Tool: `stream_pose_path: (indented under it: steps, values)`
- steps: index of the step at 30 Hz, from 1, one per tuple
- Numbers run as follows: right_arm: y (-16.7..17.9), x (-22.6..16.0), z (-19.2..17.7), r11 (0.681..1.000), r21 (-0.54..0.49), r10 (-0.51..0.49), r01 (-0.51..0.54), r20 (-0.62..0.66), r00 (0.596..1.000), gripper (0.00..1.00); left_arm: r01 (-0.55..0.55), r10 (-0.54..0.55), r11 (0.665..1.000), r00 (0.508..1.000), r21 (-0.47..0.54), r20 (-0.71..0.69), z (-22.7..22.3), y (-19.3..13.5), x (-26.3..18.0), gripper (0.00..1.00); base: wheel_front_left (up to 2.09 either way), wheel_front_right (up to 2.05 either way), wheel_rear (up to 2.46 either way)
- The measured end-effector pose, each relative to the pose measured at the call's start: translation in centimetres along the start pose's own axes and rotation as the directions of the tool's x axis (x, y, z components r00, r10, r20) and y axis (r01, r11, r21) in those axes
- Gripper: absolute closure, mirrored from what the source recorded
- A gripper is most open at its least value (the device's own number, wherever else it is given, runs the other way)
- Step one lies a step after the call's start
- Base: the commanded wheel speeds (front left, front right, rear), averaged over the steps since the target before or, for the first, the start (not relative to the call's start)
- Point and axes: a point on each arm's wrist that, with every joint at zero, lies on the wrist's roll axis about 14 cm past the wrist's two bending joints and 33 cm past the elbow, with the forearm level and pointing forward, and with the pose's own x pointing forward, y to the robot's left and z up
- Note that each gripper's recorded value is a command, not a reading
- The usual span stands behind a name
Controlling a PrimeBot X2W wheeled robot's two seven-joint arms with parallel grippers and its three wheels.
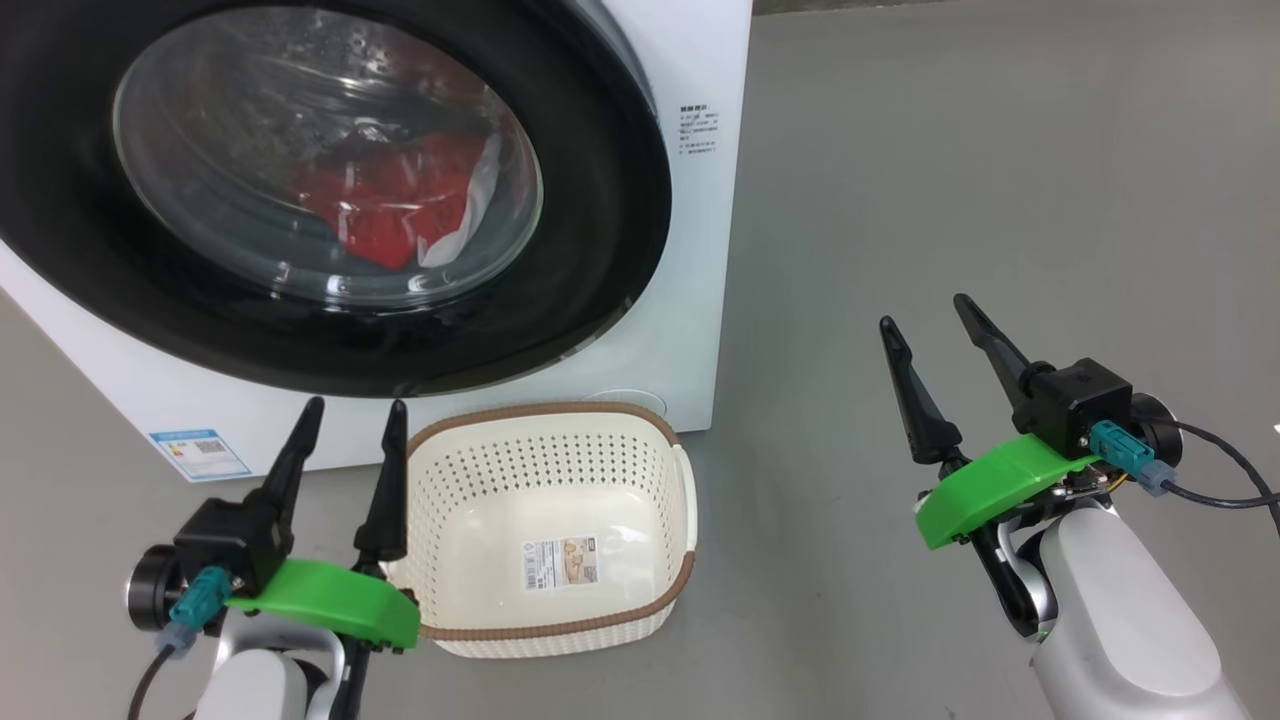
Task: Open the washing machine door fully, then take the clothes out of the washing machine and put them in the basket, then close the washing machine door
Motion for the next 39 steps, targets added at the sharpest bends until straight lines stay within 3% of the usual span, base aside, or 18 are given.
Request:
stream_pose_path:
  steps: [15,16,17,18,19,23,27,30,39]
  values:
    - [0.3,-0.1,-0.7,0.999,0.044,0.002,-0.001,-0.022,1.0,0.0,0.004,-0.004,1.0,1.0,0.002,0.002,0.2,-0.1,-0.2,0.0,0.0,0.0,0.0]
    - [0.4,0.0,-0.8,0.999,0.048,0.003,-0.002,-0.024,1.0,0.16,0.005,-0.005,1.0,1.0,0.003,0.001,0.2,-0.2,-0.3,0.0,0.0,0.0,0.0]
    - [0.5,0.2,-0.7,0.999,0.054,0.004,-0.003,-0.022,1.0,0.51,0.006,-0.006,1.0,1.0,0.008,0.002,0.2,-0.2,-0.3,0.0,0.0,0.0,0.0]
    - [0.5,0.4,-0.6,0.998,0.055,0.006,-0.005,-0.018,1.0,0.66,0.005,-0.005,1.0,1.0,0.012,0.002,0.2,-0.1,-0.4,0.0,0.0,0.0,0.0]
    - [0.5,0.7,-0.4,0.998,0.056,0.006,-0.005,-0.013,1.0,1.0,0.002,-0.002,1.0,1.0,0.013,0.002,0.2,0.0,-0.4,0.0,0.0,0.0,0.0]
    - [0.2,1.7,0.1,0.997,0.082,-0.006,0.005,0.006,1.0,1.0,-0.007,0.007,1.0,1.0,0.014,0.004,0.2,0.4,-0.4,0.0,0.0,0.0,0.0]
    - [0.1,2.8,0.1,0.985,0.174,-0.022,0.019,0.014,1.0,1.0,-0.011,0.011,1.0,1.0,0.008,0.003,0.0,0.7,-0.3,0.0,0.0,0.0,0.0]
    - [0.1,3.7,-0.4,0.957,0.289,-0.04,0.037,0.005,0.999,1.0,-0.018,0.018,1.0,1.0,-0.006,0.009,0.0,1.0,-0.2,0.0,0.0,0.0,0.0]
    - [0.9,7.3,-2.5,0.867,0.494,-0.042,0.063,-0.054,0.998,1.0,-0.021,0.022,1.0,0.999,-0.002,0.043,0.5,1.6,1.3,0.0,0.0,0.0,0.0]
